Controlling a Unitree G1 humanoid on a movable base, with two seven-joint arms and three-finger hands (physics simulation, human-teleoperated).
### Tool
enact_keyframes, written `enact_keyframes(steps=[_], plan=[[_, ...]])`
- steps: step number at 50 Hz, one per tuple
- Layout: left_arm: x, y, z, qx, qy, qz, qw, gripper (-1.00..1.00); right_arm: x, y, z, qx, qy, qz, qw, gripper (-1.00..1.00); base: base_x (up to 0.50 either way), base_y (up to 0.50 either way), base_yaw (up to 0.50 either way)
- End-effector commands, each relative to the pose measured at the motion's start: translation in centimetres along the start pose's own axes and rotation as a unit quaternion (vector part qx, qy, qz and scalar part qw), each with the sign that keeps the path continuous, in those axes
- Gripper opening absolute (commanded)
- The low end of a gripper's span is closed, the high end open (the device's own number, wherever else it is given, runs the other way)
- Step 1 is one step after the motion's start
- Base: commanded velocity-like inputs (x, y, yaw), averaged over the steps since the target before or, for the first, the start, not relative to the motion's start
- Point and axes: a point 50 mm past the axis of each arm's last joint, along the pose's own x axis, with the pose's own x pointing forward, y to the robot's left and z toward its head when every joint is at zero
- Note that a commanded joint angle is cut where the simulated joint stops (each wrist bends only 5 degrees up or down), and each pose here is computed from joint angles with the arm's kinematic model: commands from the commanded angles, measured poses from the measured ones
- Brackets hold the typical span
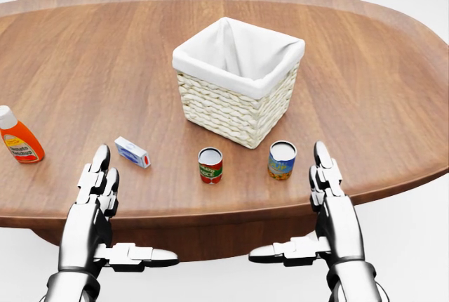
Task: Pick up the alphabet soup and the cream cheese box, and put them in the basket.
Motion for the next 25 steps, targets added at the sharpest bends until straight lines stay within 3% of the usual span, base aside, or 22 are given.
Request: enact_keyframes(steps=[1, 14, 17, 20, 25], plan=[[-0.1, 0.0, 0.1, -0.001, 0.0, 0.001, 1.0, 1.0, -0.1, -0.4, 0.2, 0.01, -0.007, -0.017, 1.0, 1.0, 0.0, 0.0, 0.0], [-0.1, 0.1, 0.2, -0.005, 0.001, 0.002, 1.0, 1.0, -1.5, -3.4, 2.0, 0.03, -0.061, -0.132, 0.989, 1.0, 0.0, 0.0, 0.0], [0.1, 0.2, -0.1, -0.005, 0.002, 0.006, 1.0, 1.0, -2.0, -5.3, 1.7, 0.022, -0.055, -0.224, 0.973, 1.0, 0.0, 0.0, 0.0], [0.1, 0.2, -0.1, -0.005, 0.002, 0.006, 1.0, 1.0, -2.3, -5.6, 2.1, 0.04, -0.06, -0.23, 0.97, 1.0, 0.0, 0.0, 0.0], [0.1, 0.1, -0.1, -0.004, 0.003, 0.005, 1.0, 1.0, -3.7, -6.9, 2.8, 0.054, -0.085, -0.286, 0.953, 1.0, 0.0, 0.0, 0.0]])
